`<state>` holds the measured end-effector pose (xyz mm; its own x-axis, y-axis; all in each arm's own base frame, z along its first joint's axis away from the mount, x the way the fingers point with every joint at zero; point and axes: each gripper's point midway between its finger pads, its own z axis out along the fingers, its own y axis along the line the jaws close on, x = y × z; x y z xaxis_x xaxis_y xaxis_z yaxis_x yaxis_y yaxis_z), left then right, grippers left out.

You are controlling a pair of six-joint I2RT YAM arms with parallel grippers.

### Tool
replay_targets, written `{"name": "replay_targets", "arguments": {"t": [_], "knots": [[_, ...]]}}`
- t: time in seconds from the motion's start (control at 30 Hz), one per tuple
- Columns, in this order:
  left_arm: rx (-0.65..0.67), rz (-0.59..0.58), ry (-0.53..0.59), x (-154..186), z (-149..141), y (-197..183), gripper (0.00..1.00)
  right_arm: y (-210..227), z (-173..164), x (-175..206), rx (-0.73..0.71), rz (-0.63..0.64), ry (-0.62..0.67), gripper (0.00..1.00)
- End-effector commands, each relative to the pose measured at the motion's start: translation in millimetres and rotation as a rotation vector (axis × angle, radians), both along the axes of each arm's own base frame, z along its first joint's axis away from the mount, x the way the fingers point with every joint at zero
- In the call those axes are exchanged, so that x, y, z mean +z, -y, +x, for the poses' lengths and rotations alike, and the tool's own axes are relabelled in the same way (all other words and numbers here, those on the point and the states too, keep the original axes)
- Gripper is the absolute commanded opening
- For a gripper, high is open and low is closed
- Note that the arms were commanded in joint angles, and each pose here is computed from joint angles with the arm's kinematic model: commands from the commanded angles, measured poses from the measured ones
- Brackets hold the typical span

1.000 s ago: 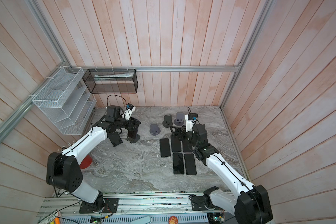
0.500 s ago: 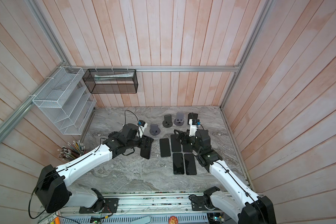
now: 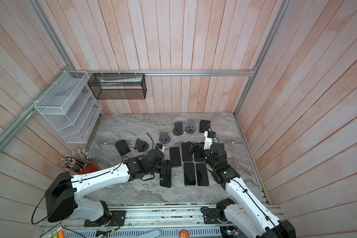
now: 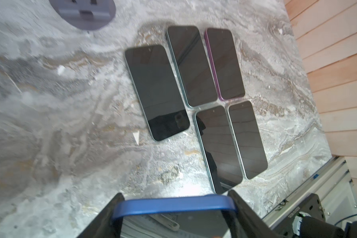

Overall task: Remove the phone from the phone stand
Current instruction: Place the phone at the bottom-center of the table.

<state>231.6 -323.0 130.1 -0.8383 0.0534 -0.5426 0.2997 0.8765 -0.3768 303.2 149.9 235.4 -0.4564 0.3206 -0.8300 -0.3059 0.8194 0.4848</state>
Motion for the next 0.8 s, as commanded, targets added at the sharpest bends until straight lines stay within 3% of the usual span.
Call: {"name": "replay_targets", "arguments": {"t": [0.0,0.4,0.77], "knots": [[0.063,-0.002,-0.001,-5,-3,8,0.47,5,-1,-5,-0.018,-0.001,-0.017,0.95],[0.159,0.074,-0.146,-53,-16,12,0.46,9,-1,-16,-0.041,-0.015,-0.039,0.94],[0.134,0.106,-0.229,-88,-18,32,0.46,28,-5,-31,-0.076,-0.022,-0.056,0.94]]}}
